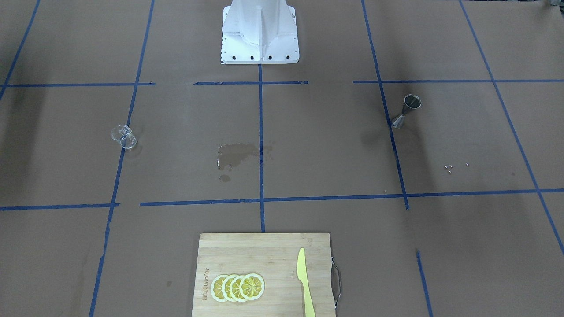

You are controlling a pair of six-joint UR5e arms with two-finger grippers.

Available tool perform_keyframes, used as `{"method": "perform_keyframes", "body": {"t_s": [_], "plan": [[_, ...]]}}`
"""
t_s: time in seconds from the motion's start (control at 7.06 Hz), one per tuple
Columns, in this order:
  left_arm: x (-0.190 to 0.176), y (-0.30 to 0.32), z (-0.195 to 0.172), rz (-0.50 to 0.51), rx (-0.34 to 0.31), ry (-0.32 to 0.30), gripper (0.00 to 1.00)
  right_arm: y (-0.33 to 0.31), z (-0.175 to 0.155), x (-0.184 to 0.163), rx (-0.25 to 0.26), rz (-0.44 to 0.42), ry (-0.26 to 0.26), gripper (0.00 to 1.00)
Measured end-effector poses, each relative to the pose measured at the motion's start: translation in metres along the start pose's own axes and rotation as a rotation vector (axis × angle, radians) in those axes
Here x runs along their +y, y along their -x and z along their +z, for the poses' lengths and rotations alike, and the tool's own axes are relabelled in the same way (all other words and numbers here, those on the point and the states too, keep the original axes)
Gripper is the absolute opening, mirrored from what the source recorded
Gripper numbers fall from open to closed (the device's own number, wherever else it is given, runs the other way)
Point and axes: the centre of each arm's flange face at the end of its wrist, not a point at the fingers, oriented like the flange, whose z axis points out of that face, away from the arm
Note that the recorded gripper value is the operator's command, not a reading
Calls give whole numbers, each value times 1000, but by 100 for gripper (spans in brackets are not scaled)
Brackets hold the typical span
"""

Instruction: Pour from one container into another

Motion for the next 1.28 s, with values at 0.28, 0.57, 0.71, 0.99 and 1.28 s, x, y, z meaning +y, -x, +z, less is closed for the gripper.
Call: {"method": "perform_keyframes", "body": {"t_s": [0.28,0.57,0.71,0.99,1.28], "plan": [[0,-1,-2,3,-1,-4,100,1,-1,0,-6,-2,-3,100],[-1,-2,-3,5,-1,-5,100,3,-3,0,-7,-6,-7,100],[-1,-2,-3,5,-1,-6,100,3,-3,-1,-7,-6,-7,100],[-1,-2,-3,4,-1,-5,100,3,-3,-1,-7,-6,-7,100],[-1,-2,-3,4,-1,-6,100,3,-2,0,-7,-5,-6,100]]}}
